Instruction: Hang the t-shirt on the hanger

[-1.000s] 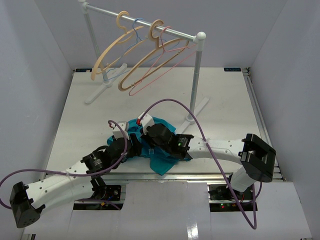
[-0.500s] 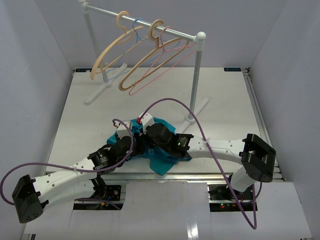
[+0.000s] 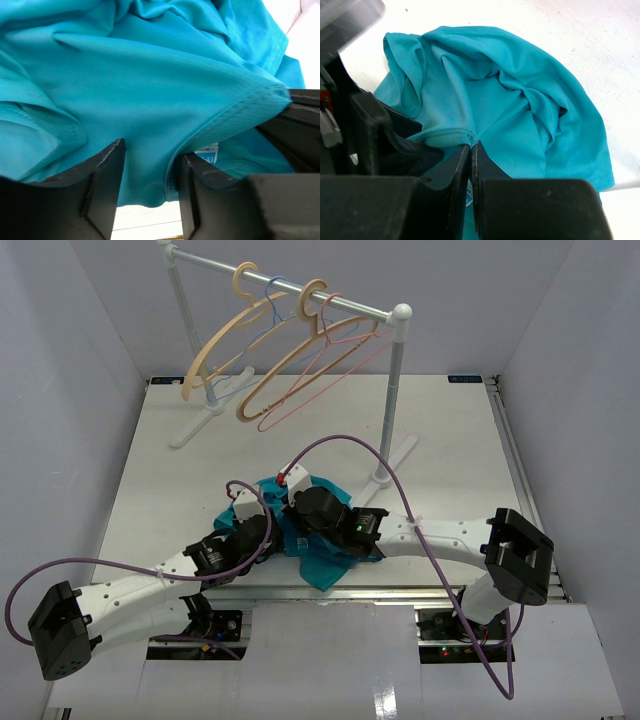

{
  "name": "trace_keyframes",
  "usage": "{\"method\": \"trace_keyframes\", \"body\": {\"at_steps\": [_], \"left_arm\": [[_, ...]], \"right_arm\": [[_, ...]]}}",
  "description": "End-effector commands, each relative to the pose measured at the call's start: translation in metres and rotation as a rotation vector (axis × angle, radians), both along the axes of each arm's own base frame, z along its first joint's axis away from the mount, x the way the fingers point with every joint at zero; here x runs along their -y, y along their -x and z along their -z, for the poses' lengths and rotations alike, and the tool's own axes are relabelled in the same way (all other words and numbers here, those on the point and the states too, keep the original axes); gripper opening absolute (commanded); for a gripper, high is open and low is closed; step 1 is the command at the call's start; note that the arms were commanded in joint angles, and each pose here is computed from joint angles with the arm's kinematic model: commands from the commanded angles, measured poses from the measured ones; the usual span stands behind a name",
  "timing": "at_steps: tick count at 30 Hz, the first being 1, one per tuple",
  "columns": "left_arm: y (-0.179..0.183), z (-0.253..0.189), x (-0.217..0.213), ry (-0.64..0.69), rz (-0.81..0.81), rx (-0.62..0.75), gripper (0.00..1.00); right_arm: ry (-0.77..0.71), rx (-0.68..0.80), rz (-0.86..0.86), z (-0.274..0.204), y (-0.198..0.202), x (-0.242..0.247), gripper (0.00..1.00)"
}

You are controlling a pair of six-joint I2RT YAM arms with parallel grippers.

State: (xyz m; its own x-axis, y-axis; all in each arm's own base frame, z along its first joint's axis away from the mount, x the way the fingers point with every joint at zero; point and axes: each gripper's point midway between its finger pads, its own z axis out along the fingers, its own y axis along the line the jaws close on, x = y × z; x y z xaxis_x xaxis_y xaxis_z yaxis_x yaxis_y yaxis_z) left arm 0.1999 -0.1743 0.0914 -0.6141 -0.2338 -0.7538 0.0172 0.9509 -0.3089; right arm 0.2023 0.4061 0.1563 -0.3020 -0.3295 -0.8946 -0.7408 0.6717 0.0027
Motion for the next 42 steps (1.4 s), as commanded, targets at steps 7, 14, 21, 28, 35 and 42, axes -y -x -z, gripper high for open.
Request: {"method": "trace_keyframes", "body": {"at_steps": [7, 14, 21, 28, 35, 42], "left_arm": [[0.002, -0.019, -0.016, -0.033, -0.043, 0.011, 0.14], [-0.003, -0.039, -0.009, -0.053, 0.003, 0.043, 0.00], [-0.004, -0.035, -0.008, -0.011, 0.004, 0.074, 0.00], [-0.004, -0.030, -0.014, 0.043, 0.006, 0.148, 0.00], [-0.002, -0.027, -0.005, 0.056, 0.078, 0.177, 0.00], [-0.001, -0.021, -0.001, 0.047, 0.107, 0.168, 0.00]], "right_arm": [[-0.060, 0.007, 0.103, -0.023, -0.014, 0.016, 0.08], [-0.007, -0.027, 0.077, -0.006, -0.017, 0.021, 0.10], [0.004, -0.003, 0.155, -0.046, -0.025, 0.033, 0.55], [-0.136, 0.119, 0.383, -0.145, -0.056, 0.051, 0.60], [-0.295, 0.203, 0.546, -0.224, -0.086, 0.038, 0.62], [-0.390, 0.230, 0.645, -0.248, -0.109, 0.017, 0.63]]}}
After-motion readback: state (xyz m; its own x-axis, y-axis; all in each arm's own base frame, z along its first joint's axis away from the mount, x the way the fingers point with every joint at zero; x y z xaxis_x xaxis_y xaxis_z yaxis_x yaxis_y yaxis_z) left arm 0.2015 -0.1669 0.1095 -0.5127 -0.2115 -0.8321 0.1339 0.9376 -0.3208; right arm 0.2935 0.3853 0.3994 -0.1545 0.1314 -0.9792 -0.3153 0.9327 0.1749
